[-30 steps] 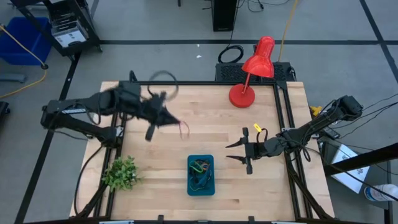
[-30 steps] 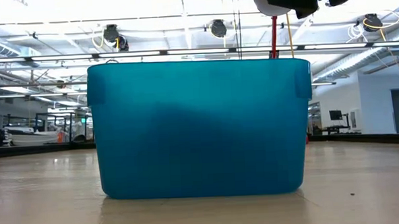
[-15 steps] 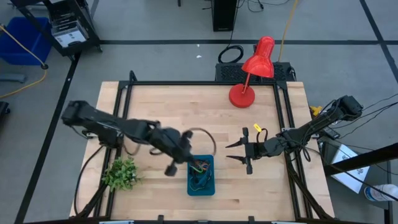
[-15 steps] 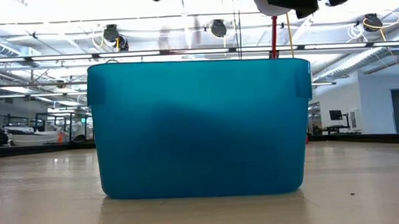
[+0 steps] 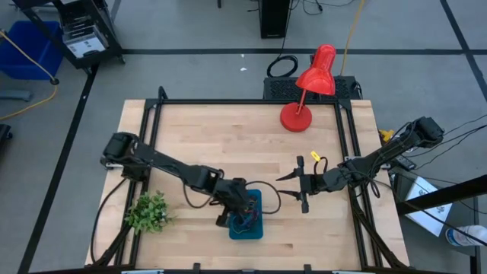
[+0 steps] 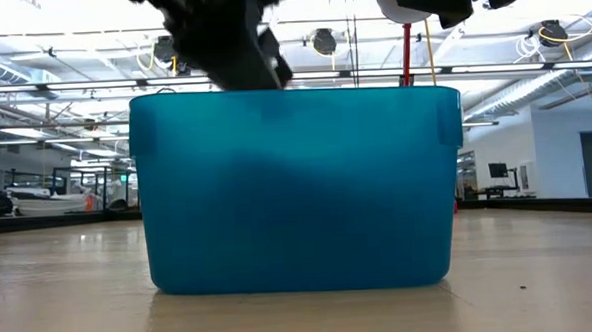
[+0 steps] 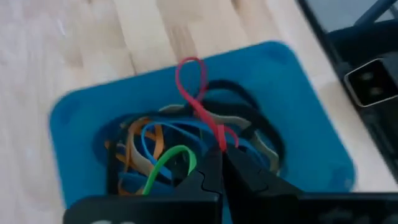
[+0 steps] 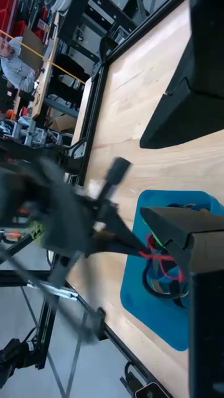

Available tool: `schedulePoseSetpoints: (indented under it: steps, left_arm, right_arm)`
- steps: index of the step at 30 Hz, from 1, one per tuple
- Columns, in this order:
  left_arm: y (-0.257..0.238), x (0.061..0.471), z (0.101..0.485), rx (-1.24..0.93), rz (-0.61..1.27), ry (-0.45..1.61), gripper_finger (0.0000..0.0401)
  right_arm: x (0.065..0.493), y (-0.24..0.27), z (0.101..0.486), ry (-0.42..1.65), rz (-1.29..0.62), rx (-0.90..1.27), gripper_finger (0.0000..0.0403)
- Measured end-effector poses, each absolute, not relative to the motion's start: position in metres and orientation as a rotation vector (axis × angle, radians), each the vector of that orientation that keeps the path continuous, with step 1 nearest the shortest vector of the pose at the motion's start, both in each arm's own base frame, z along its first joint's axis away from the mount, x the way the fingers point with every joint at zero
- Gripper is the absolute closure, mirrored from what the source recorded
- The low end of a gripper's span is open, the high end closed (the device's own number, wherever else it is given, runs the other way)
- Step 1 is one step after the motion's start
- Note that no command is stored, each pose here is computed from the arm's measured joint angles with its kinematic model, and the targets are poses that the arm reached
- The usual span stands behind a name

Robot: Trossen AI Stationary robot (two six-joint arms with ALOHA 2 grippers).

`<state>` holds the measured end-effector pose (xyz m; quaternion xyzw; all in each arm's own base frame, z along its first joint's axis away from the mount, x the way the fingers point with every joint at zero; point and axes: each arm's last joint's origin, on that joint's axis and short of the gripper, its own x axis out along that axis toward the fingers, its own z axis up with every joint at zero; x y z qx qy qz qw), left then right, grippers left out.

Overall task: Pick and place rubber bands into bin
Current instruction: Put the red rubber band into the blue bin

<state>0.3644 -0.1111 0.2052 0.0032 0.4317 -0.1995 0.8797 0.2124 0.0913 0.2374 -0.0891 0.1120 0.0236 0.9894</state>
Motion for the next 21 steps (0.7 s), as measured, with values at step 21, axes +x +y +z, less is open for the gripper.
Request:
schedulePoseSetpoints:
  steps: [21]
  left_arm:
    - [-0.112, 0.371, 0.176, -0.056, -0.369, 0.997, 0.0388]
  right_arm:
    - [0.212, 0.091, 0.237, 0.228, 0.047, -0.179, 0.0248]
